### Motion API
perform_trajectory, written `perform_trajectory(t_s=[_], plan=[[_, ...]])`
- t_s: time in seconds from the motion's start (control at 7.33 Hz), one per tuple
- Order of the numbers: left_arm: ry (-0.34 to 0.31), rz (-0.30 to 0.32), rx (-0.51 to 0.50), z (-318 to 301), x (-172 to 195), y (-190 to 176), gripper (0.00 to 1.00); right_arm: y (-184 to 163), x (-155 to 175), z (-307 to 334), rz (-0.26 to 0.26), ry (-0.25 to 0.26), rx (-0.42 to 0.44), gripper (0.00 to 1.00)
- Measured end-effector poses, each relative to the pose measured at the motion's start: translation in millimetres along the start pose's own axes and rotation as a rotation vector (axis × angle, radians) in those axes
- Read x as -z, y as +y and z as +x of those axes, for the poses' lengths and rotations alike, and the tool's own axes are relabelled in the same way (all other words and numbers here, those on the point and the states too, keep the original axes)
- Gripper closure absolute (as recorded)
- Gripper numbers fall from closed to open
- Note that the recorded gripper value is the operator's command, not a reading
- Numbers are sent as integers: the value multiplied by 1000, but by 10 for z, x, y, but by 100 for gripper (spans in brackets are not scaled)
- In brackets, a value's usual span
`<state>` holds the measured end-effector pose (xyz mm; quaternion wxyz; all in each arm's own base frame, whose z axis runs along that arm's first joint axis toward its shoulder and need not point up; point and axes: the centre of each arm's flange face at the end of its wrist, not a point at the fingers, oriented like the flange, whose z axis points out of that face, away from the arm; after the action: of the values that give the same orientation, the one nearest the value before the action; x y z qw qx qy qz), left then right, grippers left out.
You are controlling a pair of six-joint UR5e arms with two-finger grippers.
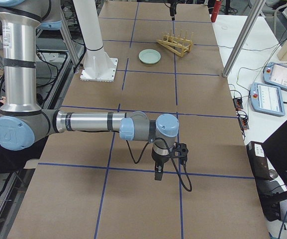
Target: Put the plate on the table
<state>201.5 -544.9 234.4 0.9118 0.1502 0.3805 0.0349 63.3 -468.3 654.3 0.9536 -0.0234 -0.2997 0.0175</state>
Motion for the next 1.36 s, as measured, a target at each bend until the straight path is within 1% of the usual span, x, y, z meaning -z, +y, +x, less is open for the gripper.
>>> perform_trajectory(t_s=[0.14, 0.27, 0.41, 0.55, 0.68, 0.82, 0.95, 1.09, 1.23, 1.36], plan=[[-29, -22, -26, -796, 61, 24, 0, 0, 0, 1, 0, 0, 0, 0], [-55, -60, -60, -1612, 55, 152, 0, 0, 1, 1, 0, 0, 0, 0], [-60, -111, -86, -2483, 16, 339, 0, 0, 0, 1, 0, 0, 0, 0], [-50, -159, -90, -3283, -54, 587, 0, 0, 0, 0, 0, 0, 0, 0], [-41, -201, -72, -3881, -171, 918, 0, 0, 0, -1, 0, 0, 0, 0], [-35, -223, -48, -4272, -296, 1285, 0, 0, 0, 0, 0, 0, 0, 0], [-33, -230, -32, -4519, -420, 1641, 0, 0, 0, 1, 0, 0, 0, 0], [-24, -237, -16, -4665, -530, 1893, 0, 0, 1, 2, 0, 0, 0, 0], [-7, -241, -3, -4762, -630, 2038, 0, 0, 1, 2, 0, 0, 0, 0], [1, -236, 8, -4819, -693, 2090, 0, 0, 1, 1, 0, 0, 0, 0]])
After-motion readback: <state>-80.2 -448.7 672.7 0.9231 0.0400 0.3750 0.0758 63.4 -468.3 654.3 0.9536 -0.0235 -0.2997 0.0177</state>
